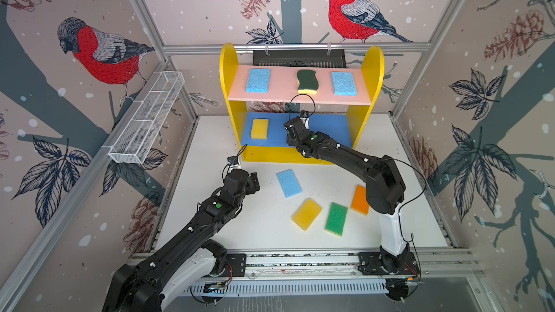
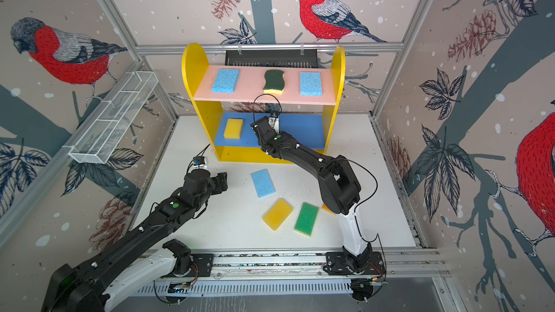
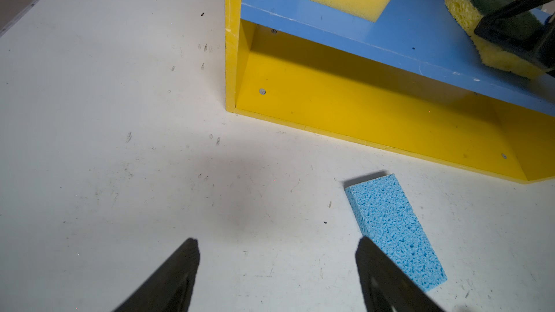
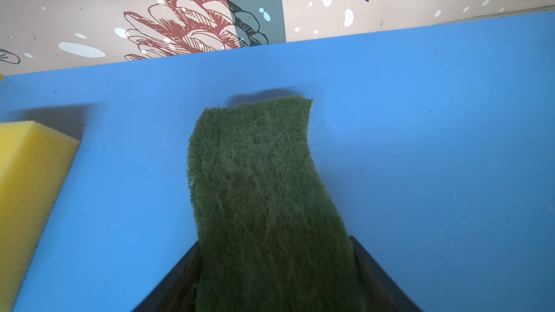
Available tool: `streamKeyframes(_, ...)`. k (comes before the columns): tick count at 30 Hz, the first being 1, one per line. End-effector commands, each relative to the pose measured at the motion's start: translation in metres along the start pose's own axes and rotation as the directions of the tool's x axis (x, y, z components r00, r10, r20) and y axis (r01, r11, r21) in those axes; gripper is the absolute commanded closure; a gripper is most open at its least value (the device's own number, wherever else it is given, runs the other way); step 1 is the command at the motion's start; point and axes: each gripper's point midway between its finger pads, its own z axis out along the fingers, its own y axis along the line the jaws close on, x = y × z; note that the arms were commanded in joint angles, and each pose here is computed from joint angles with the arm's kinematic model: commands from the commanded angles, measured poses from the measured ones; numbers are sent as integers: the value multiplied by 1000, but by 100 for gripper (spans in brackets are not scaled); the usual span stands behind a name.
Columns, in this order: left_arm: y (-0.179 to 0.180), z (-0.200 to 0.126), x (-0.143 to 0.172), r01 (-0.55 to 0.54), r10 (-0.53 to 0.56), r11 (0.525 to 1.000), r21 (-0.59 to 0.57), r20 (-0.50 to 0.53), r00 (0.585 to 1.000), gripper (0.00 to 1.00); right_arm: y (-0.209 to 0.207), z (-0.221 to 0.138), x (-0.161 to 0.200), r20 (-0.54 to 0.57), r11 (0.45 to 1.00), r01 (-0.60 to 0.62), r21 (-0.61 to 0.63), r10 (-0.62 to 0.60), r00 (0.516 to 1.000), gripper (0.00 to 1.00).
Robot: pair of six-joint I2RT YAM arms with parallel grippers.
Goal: Arrange cleaning sponges on a shelf
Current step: Place the cleaning sponge at the shelf.
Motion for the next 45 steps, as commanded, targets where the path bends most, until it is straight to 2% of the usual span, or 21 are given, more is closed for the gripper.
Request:
streamKeyframes(1, 0, 0, -3, 1, -1, 1000, 0, 15, 1000, 17, -3, 4, 1, -4, 1000, -19, 25, 19, 1000, 30)
streamKeyframes(9, 1, -1, -3, 1, -1, 1000, -1, 17, 1000, 17, 4, -3, -3, 5, 999, -8, 32, 8, 1000, 28)
streamKeyframes(19, 0, -3, -5, 4, -4, 1000, 5, 24, 1000, 18, -6, -22, -11, 23, 999, -31, 28, 30, 999, 11)
streamKeyframes(30, 0, -8, -9, 11, -11, 1000, 12, 36, 999, 17, -8, -47, -20, 59, 1000, -10, 0, 10, 998, 7)
streamKeyframes(34, -1, -9, -10, 15, -15, 1000, 12, 35, 999, 18, -2, -63, -23, 99, 1000, 23, -19, -21, 995, 1)
streamKeyframes(38, 0, -10, -10, 14, -14, 1000, 9, 29, 999, 17, 2, -89, -27, 165, 998, 53, -31, -47, 985, 0)
streamKeyframes(41, 0, -11, -10, 18, -18, 1000, 11, 26, 1000, 17, -4, -106, -23, 174, 999, 24, -42, -17, 985, 0)
streamKeyframes(45, -1, -13, -10, 27, -27, 1000, 16, 24, 999, 17, -25, -122, -6, 128, 996, -56, -74, 65, 990, 0)
